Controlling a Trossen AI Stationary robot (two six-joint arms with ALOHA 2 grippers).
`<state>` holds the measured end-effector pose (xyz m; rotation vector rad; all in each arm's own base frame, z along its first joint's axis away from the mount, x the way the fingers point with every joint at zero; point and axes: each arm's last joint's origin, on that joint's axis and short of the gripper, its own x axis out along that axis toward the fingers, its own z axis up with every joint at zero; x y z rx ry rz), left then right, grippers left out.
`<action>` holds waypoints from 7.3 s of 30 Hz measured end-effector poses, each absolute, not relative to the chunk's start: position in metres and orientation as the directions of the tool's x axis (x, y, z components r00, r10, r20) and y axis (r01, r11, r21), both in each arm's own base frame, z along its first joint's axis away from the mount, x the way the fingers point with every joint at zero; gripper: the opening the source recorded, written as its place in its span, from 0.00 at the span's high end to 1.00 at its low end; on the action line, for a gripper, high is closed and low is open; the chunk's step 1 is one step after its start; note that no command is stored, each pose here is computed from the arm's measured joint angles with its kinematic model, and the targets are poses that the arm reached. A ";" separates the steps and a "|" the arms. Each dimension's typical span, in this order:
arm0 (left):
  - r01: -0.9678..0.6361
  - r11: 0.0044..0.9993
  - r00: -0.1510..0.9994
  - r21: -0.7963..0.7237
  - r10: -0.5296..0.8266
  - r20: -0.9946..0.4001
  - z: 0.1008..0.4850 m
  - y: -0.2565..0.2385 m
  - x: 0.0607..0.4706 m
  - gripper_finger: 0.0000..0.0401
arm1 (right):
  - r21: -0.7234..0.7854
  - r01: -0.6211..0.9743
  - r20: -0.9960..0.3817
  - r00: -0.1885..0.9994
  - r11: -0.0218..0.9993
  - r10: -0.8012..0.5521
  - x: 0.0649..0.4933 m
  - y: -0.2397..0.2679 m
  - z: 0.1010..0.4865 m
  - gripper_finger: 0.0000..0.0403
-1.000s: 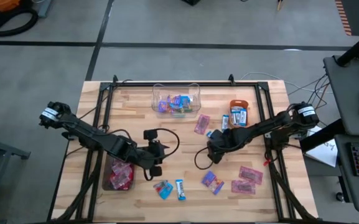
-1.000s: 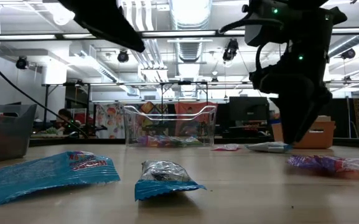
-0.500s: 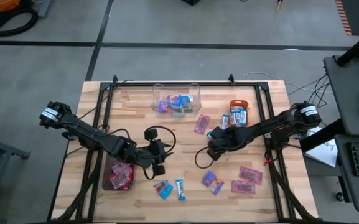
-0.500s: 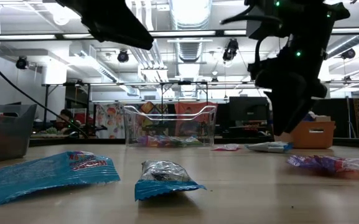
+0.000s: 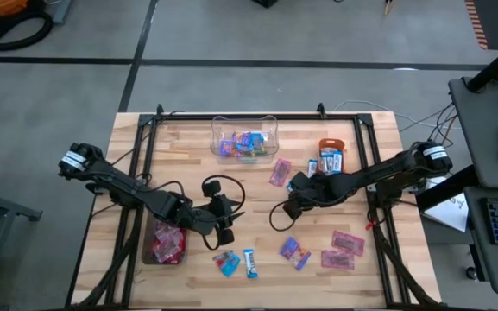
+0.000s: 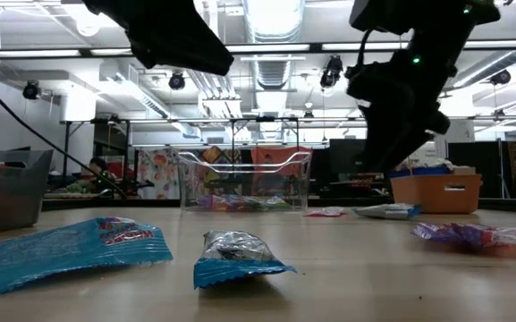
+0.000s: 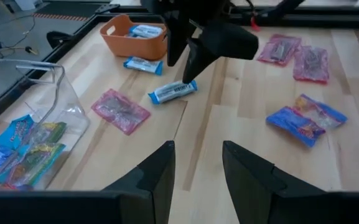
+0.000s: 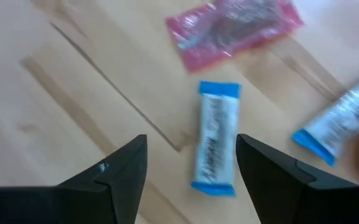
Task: Sort candy
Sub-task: Put the white chocolate into the orange bin
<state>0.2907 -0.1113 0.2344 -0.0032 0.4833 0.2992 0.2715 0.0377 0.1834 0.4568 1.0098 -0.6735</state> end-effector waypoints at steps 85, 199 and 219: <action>-0.255 0.956 0.820 0.147 0.294 -0.490 0.214 -0.115 0.300 0.71 | 0.096 0.721 -0.921 0.326 0.687 -0.213 0.251 -0.019 0.217 0.97; -0.226 0.956 0.832 0.190 0.290 -0.472 0.216 -0.114 0.302 0.71 | -0.239 0.704 -0.949 -0.025 0.669 -0.313 0.277 0.011 0.123 0.70; -0.221 0.955 0.833 0.196 0.290 -0.472 0.216 -0.114 0.302 0.71 | -0.193 0.312 -0.966 0.107 0.930 -0.236 0.263 0.030 0.173 0.49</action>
